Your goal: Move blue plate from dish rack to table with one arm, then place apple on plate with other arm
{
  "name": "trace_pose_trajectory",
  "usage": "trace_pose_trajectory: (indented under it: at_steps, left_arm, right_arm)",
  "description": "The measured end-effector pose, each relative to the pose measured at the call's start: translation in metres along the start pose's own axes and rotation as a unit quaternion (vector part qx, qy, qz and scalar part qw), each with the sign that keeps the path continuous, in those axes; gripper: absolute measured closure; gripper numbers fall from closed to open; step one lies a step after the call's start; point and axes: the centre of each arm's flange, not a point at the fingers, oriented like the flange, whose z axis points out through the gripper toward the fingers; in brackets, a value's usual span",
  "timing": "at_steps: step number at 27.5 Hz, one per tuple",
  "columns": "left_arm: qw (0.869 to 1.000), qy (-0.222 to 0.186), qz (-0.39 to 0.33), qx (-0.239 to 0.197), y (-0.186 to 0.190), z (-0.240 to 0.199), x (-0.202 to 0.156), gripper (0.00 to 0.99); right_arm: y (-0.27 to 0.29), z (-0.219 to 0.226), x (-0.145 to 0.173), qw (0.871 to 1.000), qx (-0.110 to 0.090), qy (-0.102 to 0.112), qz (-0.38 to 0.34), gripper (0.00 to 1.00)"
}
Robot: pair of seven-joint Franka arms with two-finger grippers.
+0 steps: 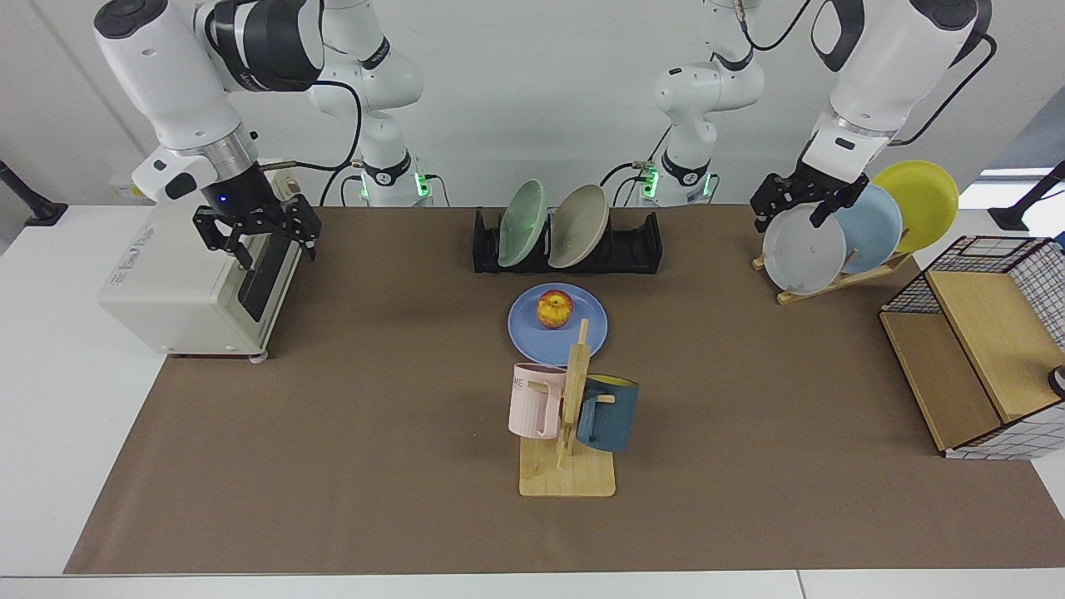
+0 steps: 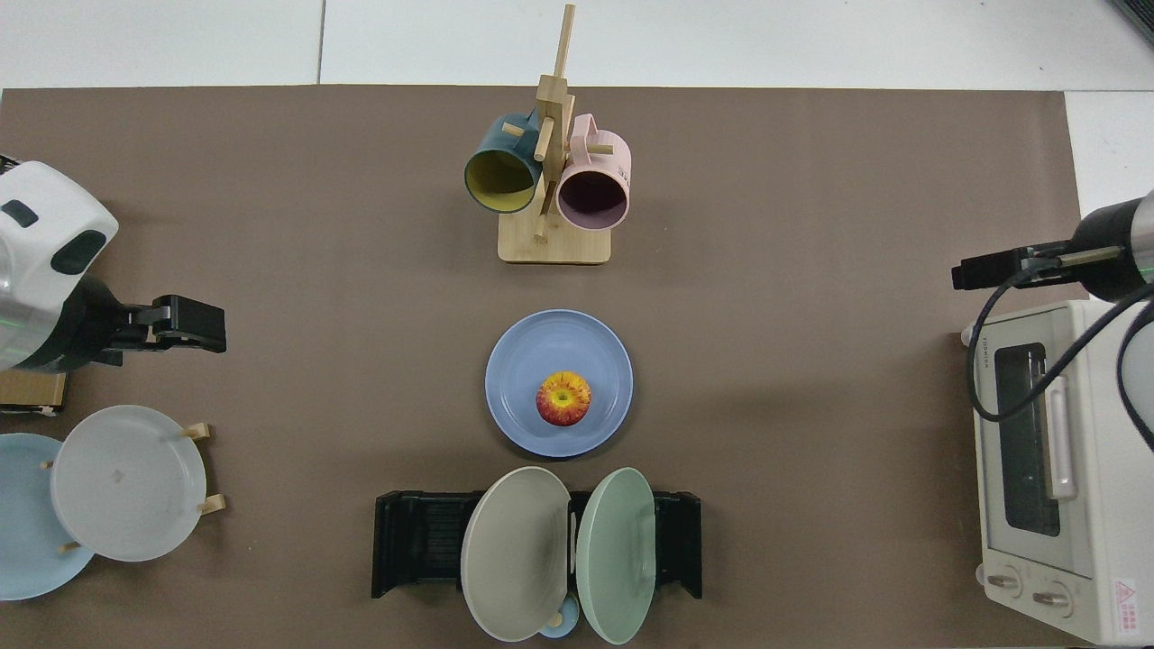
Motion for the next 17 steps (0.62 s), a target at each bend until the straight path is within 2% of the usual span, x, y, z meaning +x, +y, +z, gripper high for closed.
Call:
trace_pose_trajectory:
  at_steps: [3, 10, 17]
  left_arm:
    - [1.0, 0.0, 0.001, 0.0, 0.0012, 0.0, -0.0002, 0.0]
    - [1.0, 0.004, 0.006, -0.001, 0.0058, -0.0007, -0.0002, 0.0]
    - [1.0, 0.004, 0.006, -0.002, 0.0063, -0.0007, -0.0002, 0.0]
  right_arm:
    - [-0.003, 0.0025, -0.0002, 1.0, -0.007, -0.005, -0.004, 0.0]
    - [-0.0045, 0.006, -0.0043, 0.999, -0.008, -0.025, 0.019, 0.0]
    - [-0.0066, 0.0023, -0.0045, 0.999, -0.009, -0.027, 0.029, 0.0]
